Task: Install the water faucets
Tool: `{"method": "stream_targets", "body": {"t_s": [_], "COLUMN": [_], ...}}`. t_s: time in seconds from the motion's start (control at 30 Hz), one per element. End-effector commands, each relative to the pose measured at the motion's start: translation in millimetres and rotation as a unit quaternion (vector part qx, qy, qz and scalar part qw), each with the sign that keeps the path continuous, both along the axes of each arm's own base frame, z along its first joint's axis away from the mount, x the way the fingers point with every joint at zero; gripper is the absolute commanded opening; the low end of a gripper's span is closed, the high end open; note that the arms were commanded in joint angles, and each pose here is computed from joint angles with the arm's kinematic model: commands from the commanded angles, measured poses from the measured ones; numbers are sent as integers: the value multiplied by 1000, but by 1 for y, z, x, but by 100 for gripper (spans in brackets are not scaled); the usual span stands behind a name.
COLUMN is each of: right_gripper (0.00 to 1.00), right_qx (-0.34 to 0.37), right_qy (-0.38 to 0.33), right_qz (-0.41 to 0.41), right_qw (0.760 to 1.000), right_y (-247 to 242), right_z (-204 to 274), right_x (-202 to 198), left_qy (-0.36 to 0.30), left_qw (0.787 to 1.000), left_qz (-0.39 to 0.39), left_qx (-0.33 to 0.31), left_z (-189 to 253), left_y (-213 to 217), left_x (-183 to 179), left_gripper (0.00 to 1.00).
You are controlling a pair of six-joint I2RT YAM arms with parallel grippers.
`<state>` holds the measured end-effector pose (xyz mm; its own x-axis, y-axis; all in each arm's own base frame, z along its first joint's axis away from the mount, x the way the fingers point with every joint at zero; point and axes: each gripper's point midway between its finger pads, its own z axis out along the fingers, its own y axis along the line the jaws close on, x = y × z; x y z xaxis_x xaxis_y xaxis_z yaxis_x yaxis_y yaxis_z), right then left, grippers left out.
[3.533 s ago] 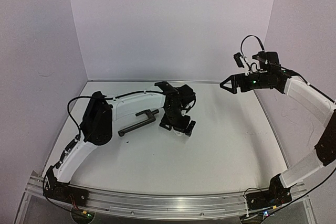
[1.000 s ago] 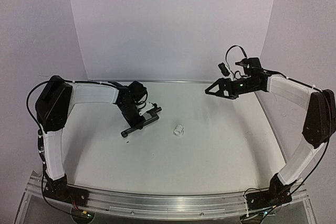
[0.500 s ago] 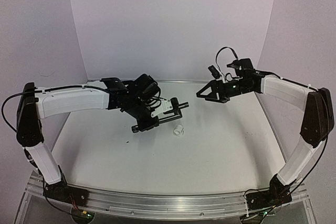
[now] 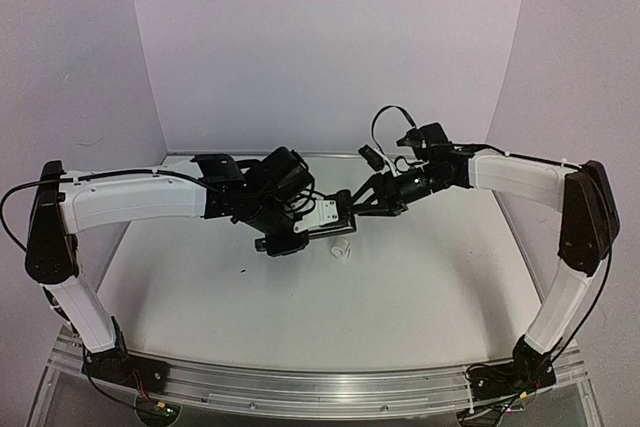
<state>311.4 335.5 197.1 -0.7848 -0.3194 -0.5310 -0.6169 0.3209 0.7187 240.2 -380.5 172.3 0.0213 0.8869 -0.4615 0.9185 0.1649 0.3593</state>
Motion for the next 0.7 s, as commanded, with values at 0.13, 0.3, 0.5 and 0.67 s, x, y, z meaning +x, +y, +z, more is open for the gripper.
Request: {"method": "stream_targets", "body": {"t_s": [0.13,0.3,0.5,0.67], "right_gripper": [61,42,18,0], "right_qx": [35,45,47,52], "right_qy": [19,32,32,21], "right_qz": [45,58,60,63], "right_qw": [998,997,997,996], "right_y": [21,23,23,23], "right_z": [12,13,14,20], "right_x": [-11,-16,-17,-17], "left_qy": [-83,-89,-98,-97], "left_qw": [994,993,992,991], "left_qz": [-9,-15,-20,-8], "left_qx": [-75,-76,-83,-89], "left_z": [61,61,64,66], "left_y": [-17,-17,-17,-16], "left_x": [6,4,2,4], "left_gripper": [0,0,0,9]}}
